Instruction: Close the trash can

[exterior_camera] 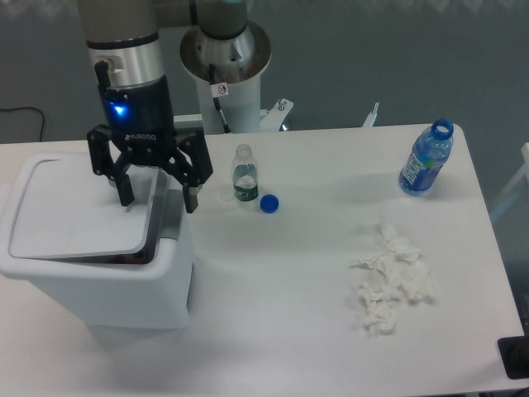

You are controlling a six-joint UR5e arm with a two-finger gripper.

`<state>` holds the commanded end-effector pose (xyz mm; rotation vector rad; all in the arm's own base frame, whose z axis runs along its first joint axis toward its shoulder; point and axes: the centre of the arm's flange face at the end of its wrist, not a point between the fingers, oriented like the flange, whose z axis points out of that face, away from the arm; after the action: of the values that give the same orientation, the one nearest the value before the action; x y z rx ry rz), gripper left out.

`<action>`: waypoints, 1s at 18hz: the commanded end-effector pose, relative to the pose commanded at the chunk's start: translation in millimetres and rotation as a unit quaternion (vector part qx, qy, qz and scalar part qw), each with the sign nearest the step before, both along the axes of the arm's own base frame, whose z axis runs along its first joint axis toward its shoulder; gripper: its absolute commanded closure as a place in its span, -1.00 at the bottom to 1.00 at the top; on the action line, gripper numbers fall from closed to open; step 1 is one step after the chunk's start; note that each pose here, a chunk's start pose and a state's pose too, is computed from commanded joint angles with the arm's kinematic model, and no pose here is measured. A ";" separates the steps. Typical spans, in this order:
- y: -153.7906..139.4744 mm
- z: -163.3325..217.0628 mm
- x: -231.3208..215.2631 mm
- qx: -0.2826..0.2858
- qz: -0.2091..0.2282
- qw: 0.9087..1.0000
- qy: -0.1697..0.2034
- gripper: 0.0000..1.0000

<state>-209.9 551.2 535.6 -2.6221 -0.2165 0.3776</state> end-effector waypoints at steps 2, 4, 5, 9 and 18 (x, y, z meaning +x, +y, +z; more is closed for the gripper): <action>-0.1 -0.9 -1.9 0.000 0.001 1.000 -0.001 -1.00; 0.4 -3.2 -3.5 -0.002 0.002 1.000 -0.001 -1.00; 1.0 -5.0 -5.0 -0.003 0.002 1.000 -0.002 -1.00; 2.1 -8.1 -6.8 -0.005 0.003 1.000 -0.003 -1.00; 6.0 -18.3 -14.9 -0.009 0.007 1.000 -0.006 -1.00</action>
<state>-224.8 557.2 517.2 -2.6425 -0.2365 0.3711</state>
